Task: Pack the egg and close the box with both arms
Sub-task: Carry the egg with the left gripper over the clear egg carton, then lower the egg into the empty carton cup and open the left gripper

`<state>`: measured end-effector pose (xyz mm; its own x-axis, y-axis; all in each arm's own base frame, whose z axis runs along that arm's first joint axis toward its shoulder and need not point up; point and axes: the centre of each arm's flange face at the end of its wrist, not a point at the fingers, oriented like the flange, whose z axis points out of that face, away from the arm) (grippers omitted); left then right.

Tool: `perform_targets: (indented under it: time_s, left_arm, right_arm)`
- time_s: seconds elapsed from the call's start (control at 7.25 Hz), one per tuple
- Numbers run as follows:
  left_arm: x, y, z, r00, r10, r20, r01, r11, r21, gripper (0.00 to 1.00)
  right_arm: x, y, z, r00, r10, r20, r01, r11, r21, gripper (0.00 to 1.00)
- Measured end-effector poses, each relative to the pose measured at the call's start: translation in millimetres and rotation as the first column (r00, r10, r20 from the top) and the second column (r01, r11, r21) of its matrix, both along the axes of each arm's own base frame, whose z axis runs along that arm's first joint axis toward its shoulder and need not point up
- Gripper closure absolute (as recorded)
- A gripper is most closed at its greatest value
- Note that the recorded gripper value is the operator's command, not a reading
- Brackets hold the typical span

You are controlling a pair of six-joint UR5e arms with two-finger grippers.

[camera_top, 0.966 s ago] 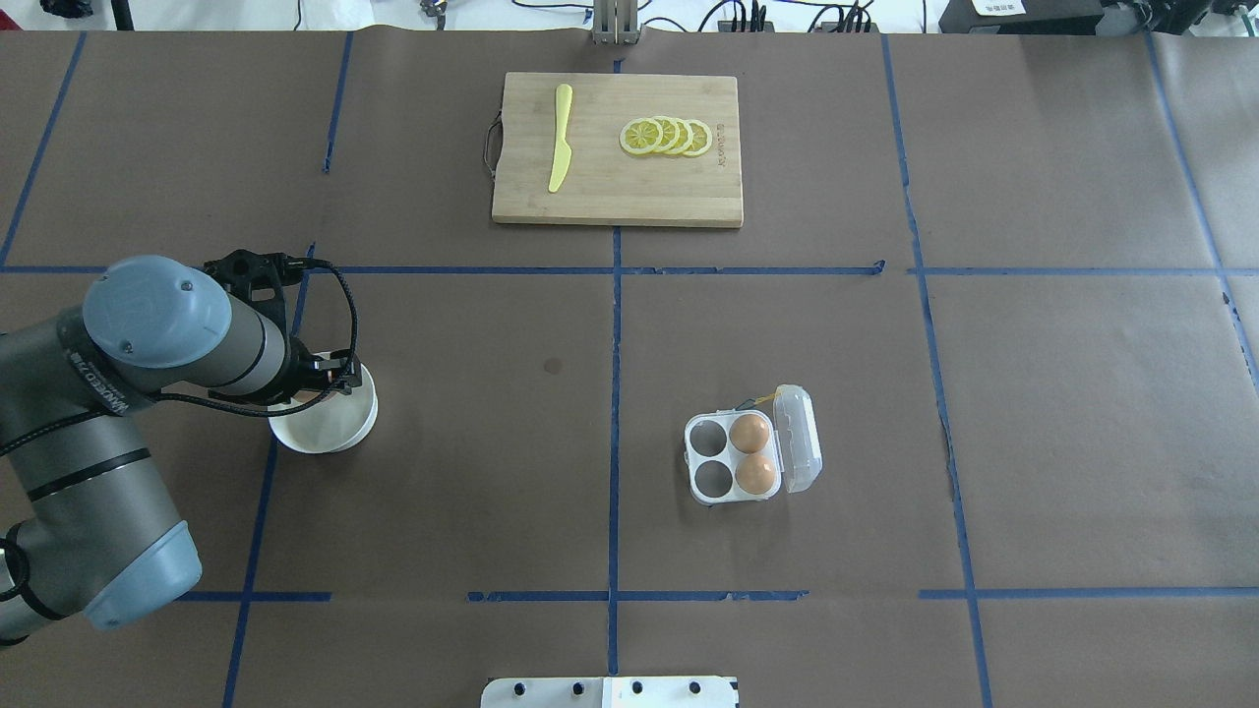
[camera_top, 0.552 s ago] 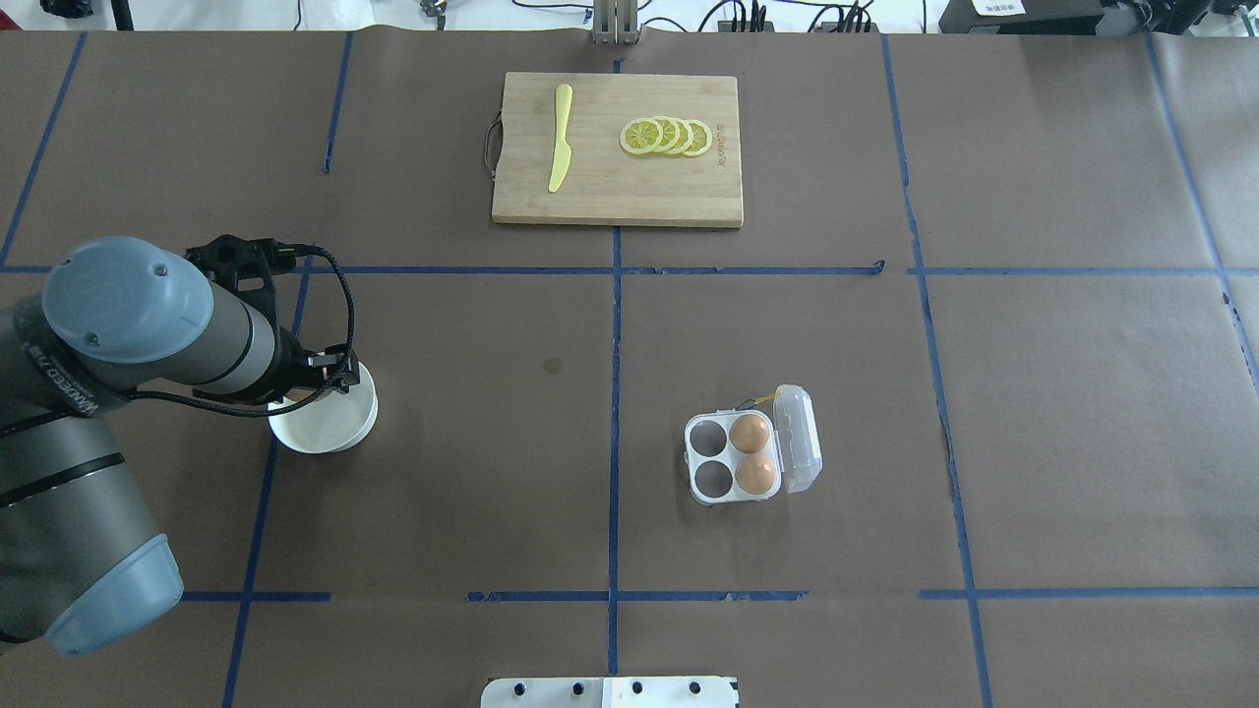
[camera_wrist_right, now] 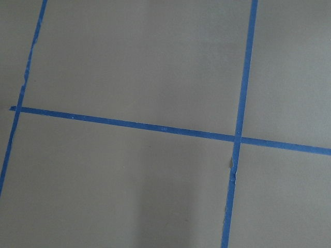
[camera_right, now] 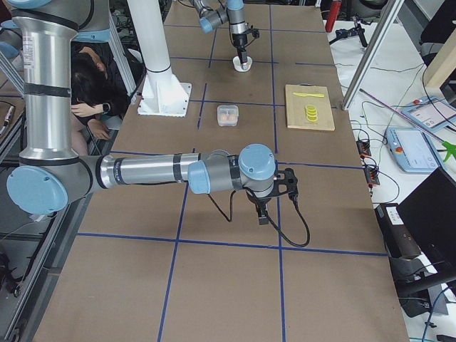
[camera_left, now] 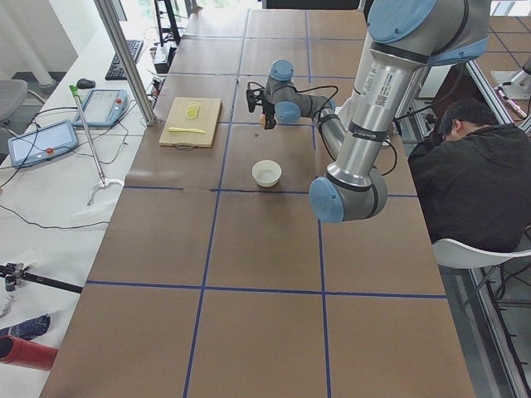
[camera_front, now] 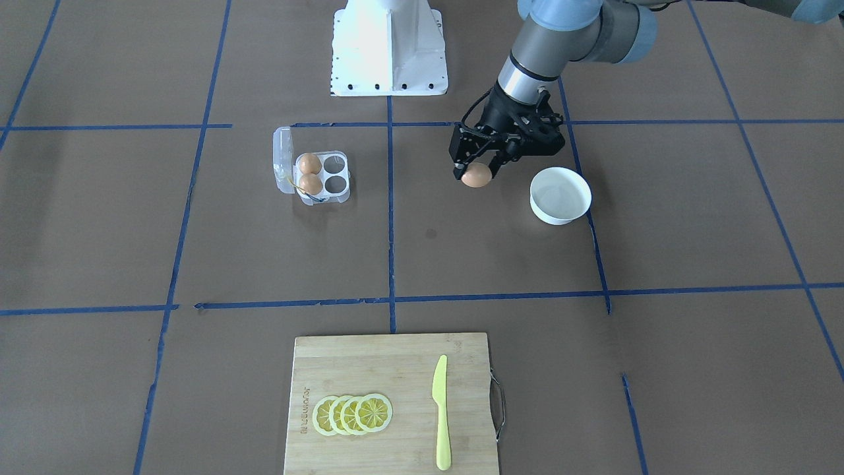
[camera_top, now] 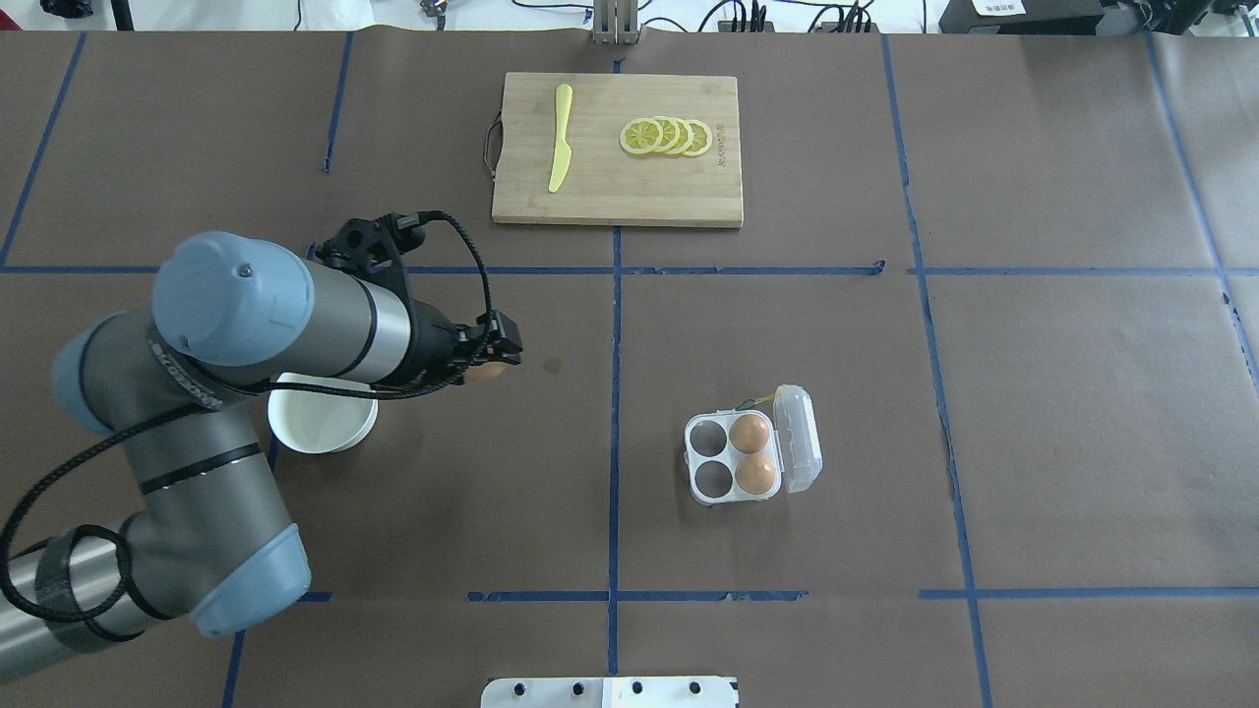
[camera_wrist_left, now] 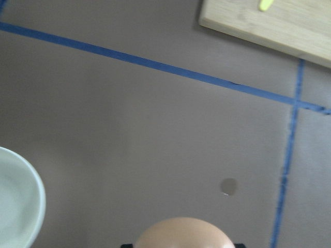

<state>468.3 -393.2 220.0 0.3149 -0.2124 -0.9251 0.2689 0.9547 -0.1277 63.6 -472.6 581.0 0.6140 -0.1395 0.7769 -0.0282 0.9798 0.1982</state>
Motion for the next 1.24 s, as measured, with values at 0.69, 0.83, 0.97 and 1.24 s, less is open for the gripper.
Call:
perform_targets:
  time_s: [0.69,0.83,0.97,1.24]
  left_arm:
    - [145.7,44.9,-66.3,0.966,0.114,-0.232,-0.12,0.993,-0.012,1.0]
    - [155.0,48.2,-70.7,0.963,0.123,-0.241,-0.128,0.992,-0.006,1.0]
    - [166.4,50.1,-76.9,0.963,0.116,-0.244,-0.12,0.993,-0.002,1.0]
    - [184.2,52.3,-82.1,0.965,0.082,-0.25,-0.082,0.997,0.01,0.76]
  right_arm:
    - [-0.8,1.2,7.5,1.0,0.001,0.003,-0.001,1.0,-0.026,0.0]
    - [-0.9,1.1,9.9,1.0,0.001,0.004,-0.001,1.0,-0.031,0.0]
    - [-0.9,0.6,11.8,1.0,0.001,0.004,-0.001,0.999,-0.035,0.0]
    - [-0.9,-0.3,14.4,1.0,0.002,0.004,-0.001,0.999,-0.04,0.0]
